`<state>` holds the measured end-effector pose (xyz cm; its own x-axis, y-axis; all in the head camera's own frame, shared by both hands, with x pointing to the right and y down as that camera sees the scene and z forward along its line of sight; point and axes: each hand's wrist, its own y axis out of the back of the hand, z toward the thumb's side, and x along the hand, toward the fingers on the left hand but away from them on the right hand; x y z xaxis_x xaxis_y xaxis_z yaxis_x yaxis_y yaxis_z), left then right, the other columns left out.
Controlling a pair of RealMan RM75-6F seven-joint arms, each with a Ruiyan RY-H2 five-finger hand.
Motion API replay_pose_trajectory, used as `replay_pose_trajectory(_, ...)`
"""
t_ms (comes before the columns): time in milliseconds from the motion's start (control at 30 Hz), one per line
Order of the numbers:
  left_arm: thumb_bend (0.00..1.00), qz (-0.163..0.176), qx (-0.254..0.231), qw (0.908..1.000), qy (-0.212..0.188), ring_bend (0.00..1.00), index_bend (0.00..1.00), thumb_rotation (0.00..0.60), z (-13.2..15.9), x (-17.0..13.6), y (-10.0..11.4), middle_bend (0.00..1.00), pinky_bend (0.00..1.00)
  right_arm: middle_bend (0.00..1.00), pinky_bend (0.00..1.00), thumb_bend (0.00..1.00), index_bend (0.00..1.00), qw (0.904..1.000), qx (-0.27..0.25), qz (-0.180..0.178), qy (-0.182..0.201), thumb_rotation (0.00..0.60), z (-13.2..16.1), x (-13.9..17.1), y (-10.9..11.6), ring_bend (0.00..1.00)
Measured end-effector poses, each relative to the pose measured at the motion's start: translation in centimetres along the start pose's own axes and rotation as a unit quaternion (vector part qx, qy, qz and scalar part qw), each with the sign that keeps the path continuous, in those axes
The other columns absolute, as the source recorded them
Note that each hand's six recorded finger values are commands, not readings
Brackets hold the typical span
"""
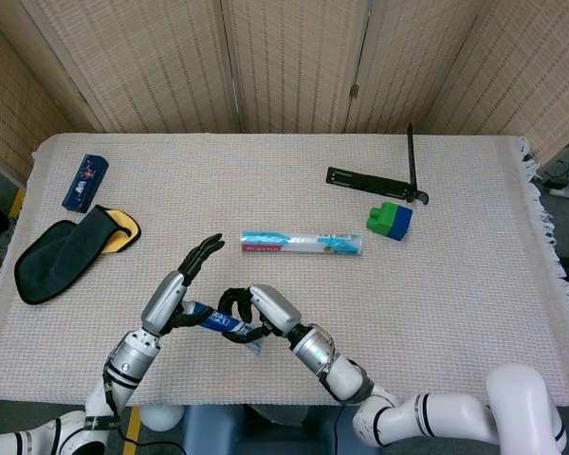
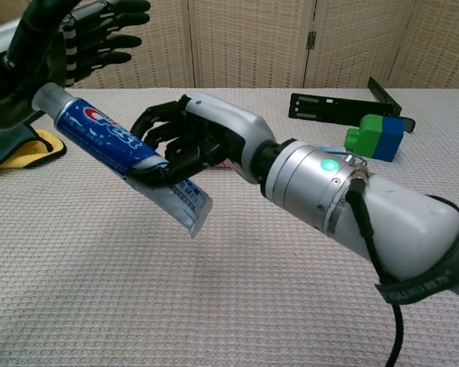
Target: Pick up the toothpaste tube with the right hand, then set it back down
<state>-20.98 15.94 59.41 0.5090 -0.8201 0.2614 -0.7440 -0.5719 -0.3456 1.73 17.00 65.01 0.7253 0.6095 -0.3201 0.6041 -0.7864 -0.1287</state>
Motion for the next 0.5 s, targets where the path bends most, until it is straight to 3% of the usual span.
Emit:
replay_pose_trajectory(367,0.12,-0.006,-0.049,0.9988,0.006,0.0,0.0,0.079,0.12,0.07,-0.2,0.0,0.0,0.65,0.63,0.48,0.75,0.9999,-0.003,-0.007,0.01,0.6,-0.11,0.02,0.33,0.72)
replay_pose_trajectory(500,0.12,-0.009,-0.044,0.9989,0.008,0.0,0.0,0.082,-0.05,0.01,0.15,0.0,0.0,0.65,0.63,0.48,0.75,1.0,0.002,-0.003,0.008,0.6,-0.32,0.25,0.42,0.72)
